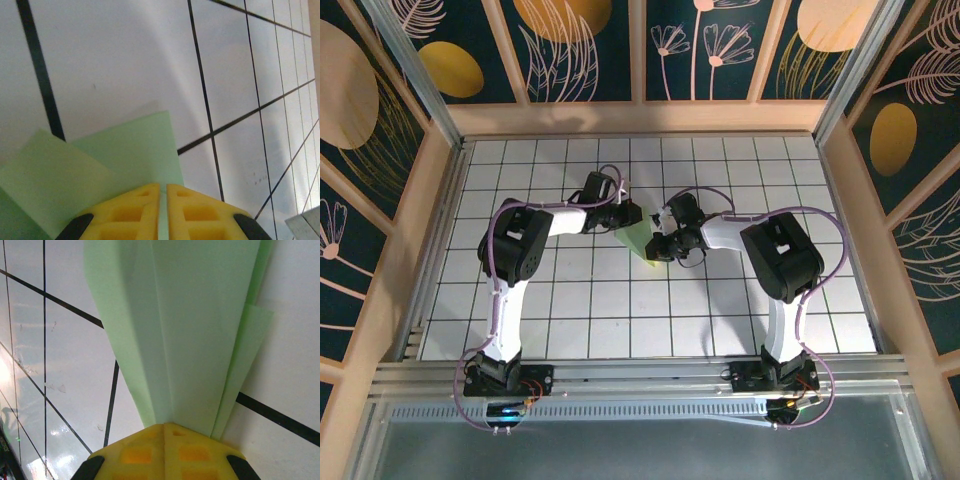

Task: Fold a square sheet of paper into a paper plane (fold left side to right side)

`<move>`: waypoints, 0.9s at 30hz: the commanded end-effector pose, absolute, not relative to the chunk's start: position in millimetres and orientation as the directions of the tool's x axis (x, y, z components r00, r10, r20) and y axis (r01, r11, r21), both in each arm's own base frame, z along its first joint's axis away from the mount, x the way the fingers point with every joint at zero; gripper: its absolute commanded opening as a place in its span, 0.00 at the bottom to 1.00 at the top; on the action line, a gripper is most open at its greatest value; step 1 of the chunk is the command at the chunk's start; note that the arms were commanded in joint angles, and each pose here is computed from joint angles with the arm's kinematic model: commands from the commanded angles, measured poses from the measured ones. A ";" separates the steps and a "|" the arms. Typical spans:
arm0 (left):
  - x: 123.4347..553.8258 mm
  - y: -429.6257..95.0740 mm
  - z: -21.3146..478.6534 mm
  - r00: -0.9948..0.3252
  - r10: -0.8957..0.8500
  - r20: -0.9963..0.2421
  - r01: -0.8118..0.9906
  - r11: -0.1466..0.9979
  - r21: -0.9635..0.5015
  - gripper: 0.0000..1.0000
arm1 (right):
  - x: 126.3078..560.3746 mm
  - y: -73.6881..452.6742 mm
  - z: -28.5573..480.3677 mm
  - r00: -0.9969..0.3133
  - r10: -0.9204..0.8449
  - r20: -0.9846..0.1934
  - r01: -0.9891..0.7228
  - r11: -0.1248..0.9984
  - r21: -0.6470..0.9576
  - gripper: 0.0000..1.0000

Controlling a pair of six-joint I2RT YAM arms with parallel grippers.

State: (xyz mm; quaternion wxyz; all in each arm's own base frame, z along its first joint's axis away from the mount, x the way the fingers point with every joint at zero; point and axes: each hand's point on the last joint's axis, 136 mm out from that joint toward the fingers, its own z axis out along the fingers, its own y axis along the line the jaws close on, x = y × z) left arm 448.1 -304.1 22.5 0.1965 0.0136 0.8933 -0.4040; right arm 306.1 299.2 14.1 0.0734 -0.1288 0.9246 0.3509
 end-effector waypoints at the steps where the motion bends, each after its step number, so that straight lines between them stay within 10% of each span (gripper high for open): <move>1: 480.5 -260.2 -5.4 -0.897 -0.201 -0.394 0.109 0.762 -0.638 0.13 | 253.5 249.0 -51.0 -0.980 -0.196 0.041 -0.156 0.875 0.457 0.00; 27: 512.6 -217.9 34.5 -0.846 -0.212 -0.490 0.125 0.814 -0.567 0.14 | 253.8 250.6 -47.8 -0.981 -0.194 0.032 -0.157 0.872 0.463 0.00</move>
